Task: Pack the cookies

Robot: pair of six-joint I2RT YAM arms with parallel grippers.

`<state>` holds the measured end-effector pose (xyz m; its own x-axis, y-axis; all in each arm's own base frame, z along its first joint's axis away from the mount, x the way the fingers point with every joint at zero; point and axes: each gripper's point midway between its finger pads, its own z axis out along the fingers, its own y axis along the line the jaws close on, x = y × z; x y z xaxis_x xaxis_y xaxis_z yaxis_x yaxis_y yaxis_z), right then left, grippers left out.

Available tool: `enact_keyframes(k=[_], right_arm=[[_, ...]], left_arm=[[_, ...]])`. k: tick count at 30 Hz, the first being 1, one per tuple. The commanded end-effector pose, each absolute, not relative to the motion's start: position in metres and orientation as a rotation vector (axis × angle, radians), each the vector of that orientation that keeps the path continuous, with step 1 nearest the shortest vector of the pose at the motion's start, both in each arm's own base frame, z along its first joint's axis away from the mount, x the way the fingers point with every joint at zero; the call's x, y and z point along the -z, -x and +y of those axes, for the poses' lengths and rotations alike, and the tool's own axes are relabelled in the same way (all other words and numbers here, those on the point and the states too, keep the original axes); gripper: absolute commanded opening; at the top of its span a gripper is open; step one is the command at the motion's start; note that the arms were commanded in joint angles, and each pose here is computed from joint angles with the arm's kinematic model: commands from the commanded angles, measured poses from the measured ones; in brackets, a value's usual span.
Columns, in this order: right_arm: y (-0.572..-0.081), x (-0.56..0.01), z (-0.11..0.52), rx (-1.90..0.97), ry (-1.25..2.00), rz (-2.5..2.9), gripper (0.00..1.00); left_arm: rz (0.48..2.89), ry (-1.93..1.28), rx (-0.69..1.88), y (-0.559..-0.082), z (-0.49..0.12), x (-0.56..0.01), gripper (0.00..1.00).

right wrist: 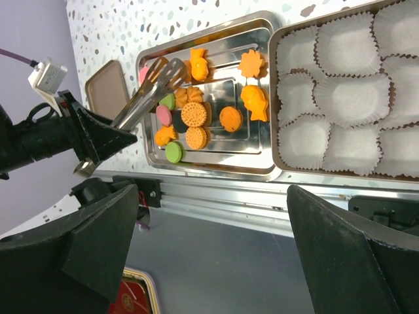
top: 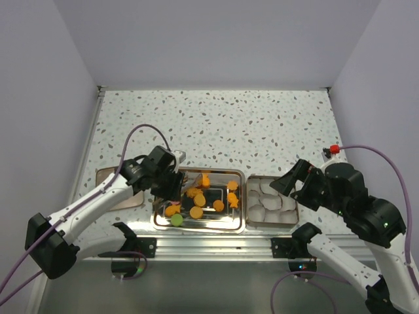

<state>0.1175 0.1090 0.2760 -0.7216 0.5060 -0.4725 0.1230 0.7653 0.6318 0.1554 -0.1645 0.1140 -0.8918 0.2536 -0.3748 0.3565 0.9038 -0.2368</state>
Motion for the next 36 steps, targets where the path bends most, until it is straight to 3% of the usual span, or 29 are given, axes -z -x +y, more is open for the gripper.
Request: enact_keyframes(k=[1,9,21,36], right_arm=[[-0.115,-0.273,0.099,-0.714,-0.501,2.307,0.99],[-0.109,-0.273,0.09,-0.69,-0.521,2.296,0.99],[-0.108,-0.275,0.088,-0.692,-0.539,2.281,0.99],[-0.114,-0.272,0.094,-0.714,-0.541,2.276,0.99]], left_arm=[[2.677,-0.42,0.417,-0.169,-0.173,-0.12,0.56],[2.699,-0.48,0.41,-0.165,-0.185,-0.108,0.54],[2.705,-0.454,0.422,-0.155,-0.18,-0.106,0.36],[2.543,-0.435,0.466,-0.19,-0.202,-0.19,0.33]])
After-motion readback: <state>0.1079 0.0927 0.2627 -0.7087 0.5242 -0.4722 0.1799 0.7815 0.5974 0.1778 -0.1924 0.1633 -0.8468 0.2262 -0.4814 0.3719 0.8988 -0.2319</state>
